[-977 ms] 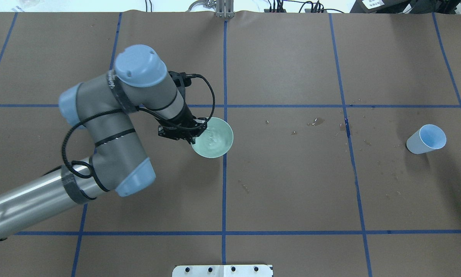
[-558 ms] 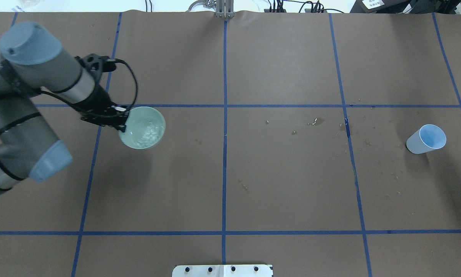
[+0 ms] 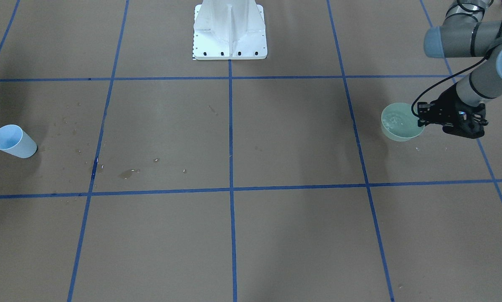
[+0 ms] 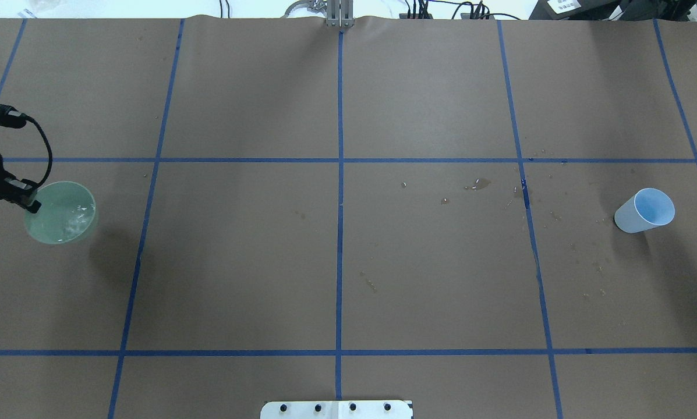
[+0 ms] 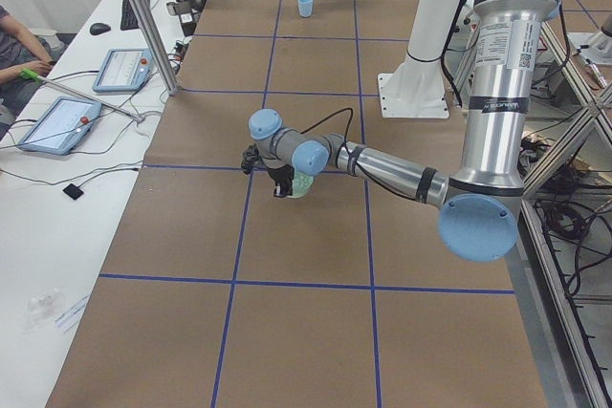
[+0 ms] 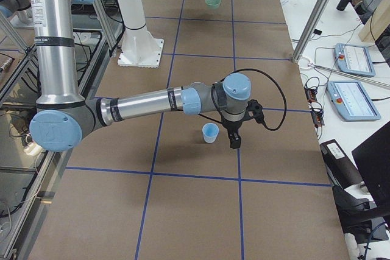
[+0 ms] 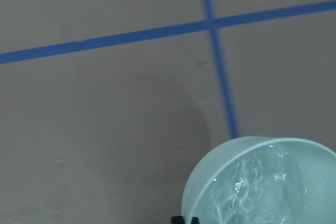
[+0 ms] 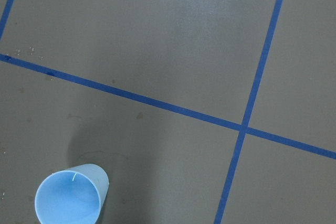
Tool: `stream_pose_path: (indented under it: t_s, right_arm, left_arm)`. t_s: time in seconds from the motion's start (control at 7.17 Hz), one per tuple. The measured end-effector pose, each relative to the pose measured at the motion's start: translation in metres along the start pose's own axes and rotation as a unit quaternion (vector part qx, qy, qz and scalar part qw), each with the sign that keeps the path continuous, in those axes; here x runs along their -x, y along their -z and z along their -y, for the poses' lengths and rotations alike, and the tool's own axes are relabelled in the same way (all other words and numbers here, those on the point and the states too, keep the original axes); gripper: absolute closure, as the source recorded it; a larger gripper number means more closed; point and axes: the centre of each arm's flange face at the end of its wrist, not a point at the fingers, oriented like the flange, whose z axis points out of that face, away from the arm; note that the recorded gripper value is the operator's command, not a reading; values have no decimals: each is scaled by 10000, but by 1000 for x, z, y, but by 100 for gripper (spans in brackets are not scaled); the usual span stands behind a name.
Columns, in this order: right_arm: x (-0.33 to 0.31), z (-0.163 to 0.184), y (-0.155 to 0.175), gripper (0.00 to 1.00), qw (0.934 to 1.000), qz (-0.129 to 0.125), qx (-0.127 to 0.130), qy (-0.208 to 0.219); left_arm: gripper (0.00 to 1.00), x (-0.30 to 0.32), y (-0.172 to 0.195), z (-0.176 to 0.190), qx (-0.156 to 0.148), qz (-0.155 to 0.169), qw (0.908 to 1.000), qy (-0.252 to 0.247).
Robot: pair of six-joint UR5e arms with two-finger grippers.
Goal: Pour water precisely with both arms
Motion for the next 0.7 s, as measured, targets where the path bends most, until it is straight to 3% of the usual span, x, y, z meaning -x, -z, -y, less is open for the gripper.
stream_pose_path:
  t_s: [0.28,0.56,0.7]
  right_arm:
    - [1,-2,1,1,10000,13,-7,6]
    - [1,-3,1,1,10000,15,-1,0]
    - [2,-3,0,1,10000,16,8,3]
  left_arm:
    - [100,47,-16,-7,176,109,9998,50]
    - [83,57,-25,-6,260,134,9995,98]
    - [42,58,-27,-4,279,138,9995,102]
